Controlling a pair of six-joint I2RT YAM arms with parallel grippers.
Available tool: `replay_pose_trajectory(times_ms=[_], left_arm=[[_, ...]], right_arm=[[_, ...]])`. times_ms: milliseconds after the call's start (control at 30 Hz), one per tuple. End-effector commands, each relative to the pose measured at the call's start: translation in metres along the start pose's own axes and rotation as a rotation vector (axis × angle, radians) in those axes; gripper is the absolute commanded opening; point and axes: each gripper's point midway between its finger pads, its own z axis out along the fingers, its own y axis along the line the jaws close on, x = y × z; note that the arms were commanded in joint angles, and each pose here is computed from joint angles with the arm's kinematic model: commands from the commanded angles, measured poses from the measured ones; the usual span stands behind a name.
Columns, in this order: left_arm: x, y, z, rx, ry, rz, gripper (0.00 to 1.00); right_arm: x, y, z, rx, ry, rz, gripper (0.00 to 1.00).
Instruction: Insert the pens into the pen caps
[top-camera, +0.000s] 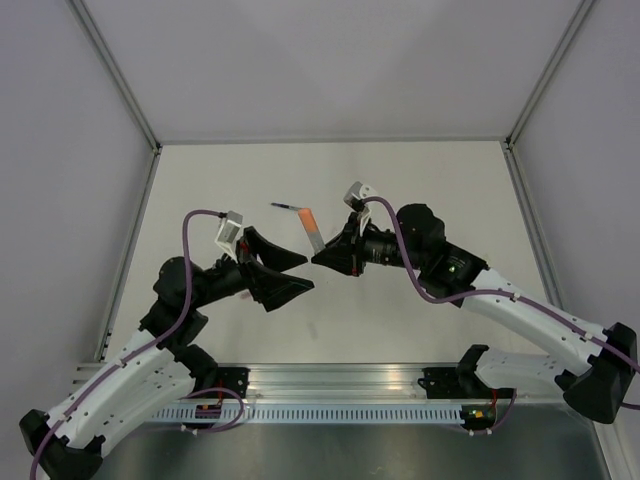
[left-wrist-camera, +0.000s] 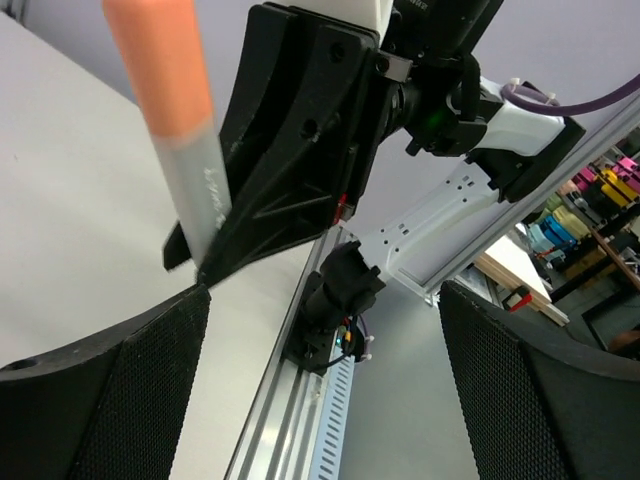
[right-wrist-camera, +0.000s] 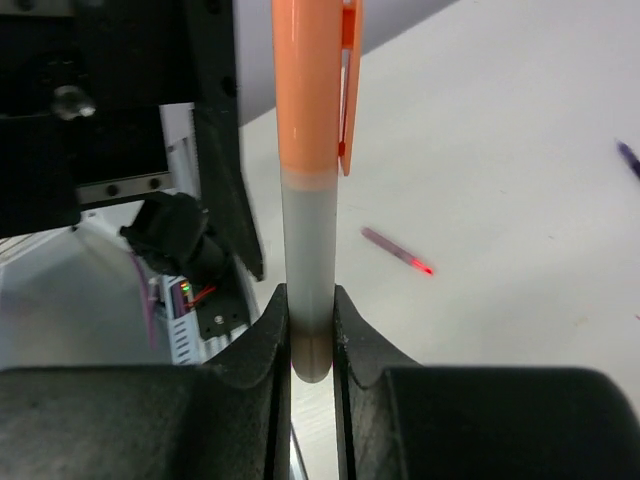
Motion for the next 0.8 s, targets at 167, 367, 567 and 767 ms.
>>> replay_pose_trajectory(times_ms=[167, 367, 567, 767], left_arm=[[0.024, 0.080, -0.017, -0.385, 0.015, -0.003, 1.00], [0.047, 0.159, -0.067, -0.799, -0.036, -0.001, 1.00], [0.043, 0.169, -0.089, -0.909, -0.070, 0.034, 1.00], [0.036, 0.170, -0.100, -0.944, -0.114, 0.051, 1.00]], right_arm=[[0.063, -0.111, -0.020, 0.568, 0.075, 0.135, 0.00], [0.123, -0.181, -0.034, 0.899, 0.193, 0.248, 0.00], [0.161, -0.222, -0.035, 1.079, 0.331, 0.302, 0.00], [0.184, -0.249, -0.040, 1.180, 0.397, 0.344, 0.07]])
